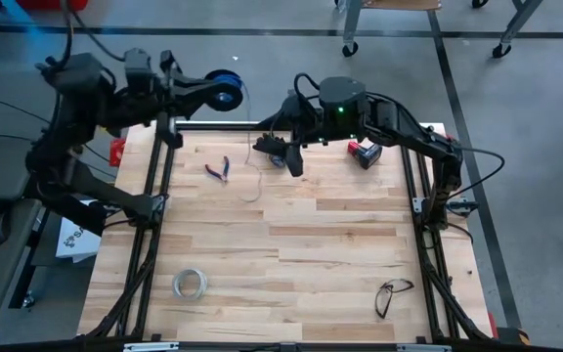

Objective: Coil cords
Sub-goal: Coil the blue wire onto the black spool

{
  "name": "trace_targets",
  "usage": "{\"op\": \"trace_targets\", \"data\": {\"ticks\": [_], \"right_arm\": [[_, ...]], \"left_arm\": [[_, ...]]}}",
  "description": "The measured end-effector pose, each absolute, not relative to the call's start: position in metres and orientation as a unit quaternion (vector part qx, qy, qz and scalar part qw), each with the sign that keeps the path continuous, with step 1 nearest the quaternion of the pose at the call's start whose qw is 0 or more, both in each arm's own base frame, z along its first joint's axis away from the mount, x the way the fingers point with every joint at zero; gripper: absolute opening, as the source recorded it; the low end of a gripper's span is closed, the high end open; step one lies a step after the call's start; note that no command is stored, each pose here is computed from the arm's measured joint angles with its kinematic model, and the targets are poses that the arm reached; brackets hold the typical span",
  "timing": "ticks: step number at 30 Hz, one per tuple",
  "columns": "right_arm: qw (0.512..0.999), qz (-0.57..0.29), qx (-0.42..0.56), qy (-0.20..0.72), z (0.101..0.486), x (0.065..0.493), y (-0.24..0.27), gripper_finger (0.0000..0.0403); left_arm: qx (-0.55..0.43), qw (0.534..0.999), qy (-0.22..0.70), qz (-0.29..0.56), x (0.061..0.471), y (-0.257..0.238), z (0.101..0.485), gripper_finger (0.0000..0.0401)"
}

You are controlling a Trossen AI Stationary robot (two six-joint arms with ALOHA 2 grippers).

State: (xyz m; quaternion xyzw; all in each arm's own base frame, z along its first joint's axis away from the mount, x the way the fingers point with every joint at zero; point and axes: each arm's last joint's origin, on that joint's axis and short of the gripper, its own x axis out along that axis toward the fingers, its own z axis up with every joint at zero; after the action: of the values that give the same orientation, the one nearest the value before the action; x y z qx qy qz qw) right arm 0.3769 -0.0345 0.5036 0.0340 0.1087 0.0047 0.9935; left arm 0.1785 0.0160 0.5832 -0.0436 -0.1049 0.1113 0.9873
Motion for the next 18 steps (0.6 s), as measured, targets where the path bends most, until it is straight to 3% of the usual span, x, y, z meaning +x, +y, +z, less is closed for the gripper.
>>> {"op": "trace_targets", "data": {"ticks": [9, 18], "right_arm": [[0.987, -0.061, 0.006, 0.151, 0.493, 0.377, -0.050, 0.0238], [0.976, -0.071, -0.016, 0.204, 0.484, 0.374, -0.049, 0.0238]], "left_arm": [[-0.064, 0.991, -0.104, 0.051, 0.195, 0.027, 0.581, 0.0001], [-0.061, 0.989, -0.132, 0.039, 0.191, 0.026, 0.586, 0.0001]]}}
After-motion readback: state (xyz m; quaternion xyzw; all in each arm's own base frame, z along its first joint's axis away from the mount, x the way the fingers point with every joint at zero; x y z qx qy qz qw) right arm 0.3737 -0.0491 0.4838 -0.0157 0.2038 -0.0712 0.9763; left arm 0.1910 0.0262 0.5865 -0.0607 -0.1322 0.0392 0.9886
